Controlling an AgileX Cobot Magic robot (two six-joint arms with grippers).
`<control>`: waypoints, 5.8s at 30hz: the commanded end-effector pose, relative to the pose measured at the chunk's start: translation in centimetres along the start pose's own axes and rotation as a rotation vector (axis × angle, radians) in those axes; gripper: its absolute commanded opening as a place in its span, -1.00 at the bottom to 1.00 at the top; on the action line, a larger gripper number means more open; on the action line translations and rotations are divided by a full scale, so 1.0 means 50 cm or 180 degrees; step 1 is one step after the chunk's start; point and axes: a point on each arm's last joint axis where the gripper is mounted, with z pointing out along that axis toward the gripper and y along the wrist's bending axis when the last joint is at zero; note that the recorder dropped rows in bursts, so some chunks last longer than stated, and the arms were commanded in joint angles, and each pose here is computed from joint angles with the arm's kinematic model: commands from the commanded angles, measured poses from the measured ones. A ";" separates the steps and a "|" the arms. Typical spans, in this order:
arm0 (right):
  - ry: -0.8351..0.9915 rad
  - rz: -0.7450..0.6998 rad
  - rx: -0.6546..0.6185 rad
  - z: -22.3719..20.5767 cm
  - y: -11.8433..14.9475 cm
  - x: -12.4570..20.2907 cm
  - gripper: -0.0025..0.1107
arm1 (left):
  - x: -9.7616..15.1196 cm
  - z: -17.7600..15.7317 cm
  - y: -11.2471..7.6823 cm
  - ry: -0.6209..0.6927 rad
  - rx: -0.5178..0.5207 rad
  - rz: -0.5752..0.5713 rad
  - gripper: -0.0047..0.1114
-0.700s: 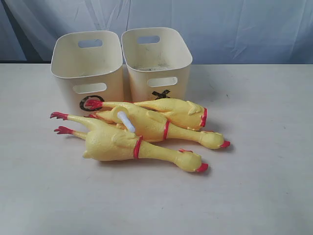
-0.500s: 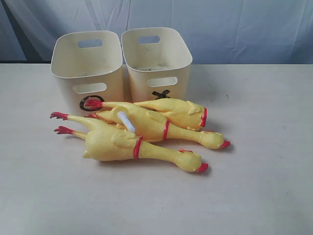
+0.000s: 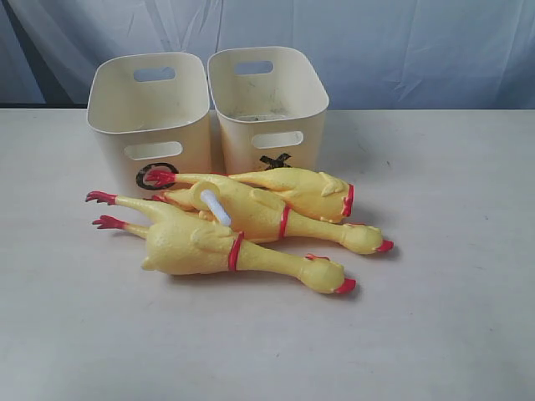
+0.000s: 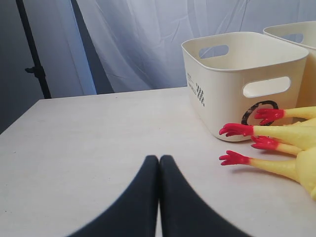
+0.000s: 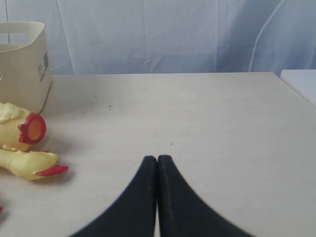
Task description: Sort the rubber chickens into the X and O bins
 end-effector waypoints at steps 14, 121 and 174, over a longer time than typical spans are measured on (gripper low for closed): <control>-0.0036 0.0001 -0.0010 -0.001 0.000 -0.001 -0.97 | 0.002 0.000 0.000 0.0003 -0.0011 -0.0012 -0.92; -0.0036 0.0001 -0.0010 -0.001 0.000 -0.001 -0.97 | -0.247 0.226 -0.106 0.0520 0.2760 0.0407 -0.66; -0.0036 0.0011 -0.0010 -0.001 0.000 -0.001 -0.97 | -0.003 0.400 -0.486 0.0724 0.3881 0.3784 0.17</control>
